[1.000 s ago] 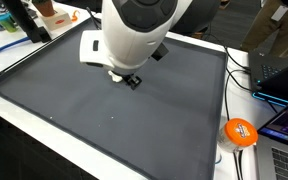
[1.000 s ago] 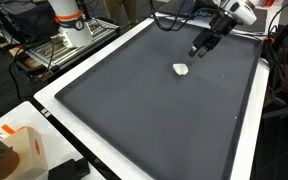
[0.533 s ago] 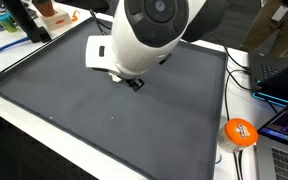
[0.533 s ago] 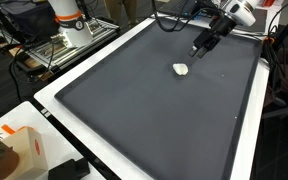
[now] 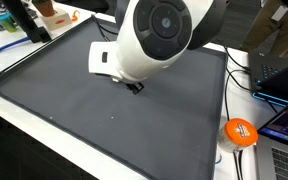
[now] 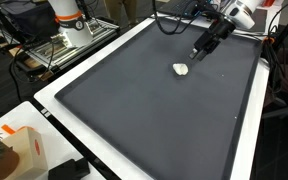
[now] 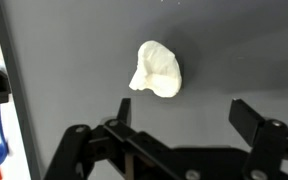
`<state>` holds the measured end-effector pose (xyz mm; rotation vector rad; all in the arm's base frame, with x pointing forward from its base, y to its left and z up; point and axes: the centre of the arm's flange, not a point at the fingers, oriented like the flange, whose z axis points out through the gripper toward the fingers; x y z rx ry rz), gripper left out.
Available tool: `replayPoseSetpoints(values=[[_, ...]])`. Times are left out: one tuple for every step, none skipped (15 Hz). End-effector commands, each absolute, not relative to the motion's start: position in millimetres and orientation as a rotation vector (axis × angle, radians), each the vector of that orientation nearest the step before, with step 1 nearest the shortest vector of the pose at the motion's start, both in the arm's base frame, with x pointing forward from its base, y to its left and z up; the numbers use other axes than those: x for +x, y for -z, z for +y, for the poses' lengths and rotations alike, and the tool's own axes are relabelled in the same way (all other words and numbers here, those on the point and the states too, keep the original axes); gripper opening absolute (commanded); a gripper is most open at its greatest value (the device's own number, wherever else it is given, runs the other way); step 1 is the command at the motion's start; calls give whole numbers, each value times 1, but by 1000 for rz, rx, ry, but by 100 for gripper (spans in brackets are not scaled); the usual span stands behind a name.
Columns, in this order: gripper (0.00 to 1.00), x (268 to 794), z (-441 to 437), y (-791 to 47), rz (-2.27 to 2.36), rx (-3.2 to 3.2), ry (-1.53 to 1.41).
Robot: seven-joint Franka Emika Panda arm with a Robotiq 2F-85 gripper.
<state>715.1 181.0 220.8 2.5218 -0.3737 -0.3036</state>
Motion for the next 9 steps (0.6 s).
replayPoseSetpoints(values=[[100,721,194,-216,-391,2449,295],[100,720,196,-216,-395,2427,297],[100,718,197,-217,-401,2411,301],[100,717,199,-217,-401,2407,300],[100,716,201,-217,-400,2407,298],[100,715,203,-218,-393,2413,297],[100,715,203,-219,-389,2420,295],[100,715,204,-219,-388,2423,293],[100,714,203,-220,-387,2427,295]])
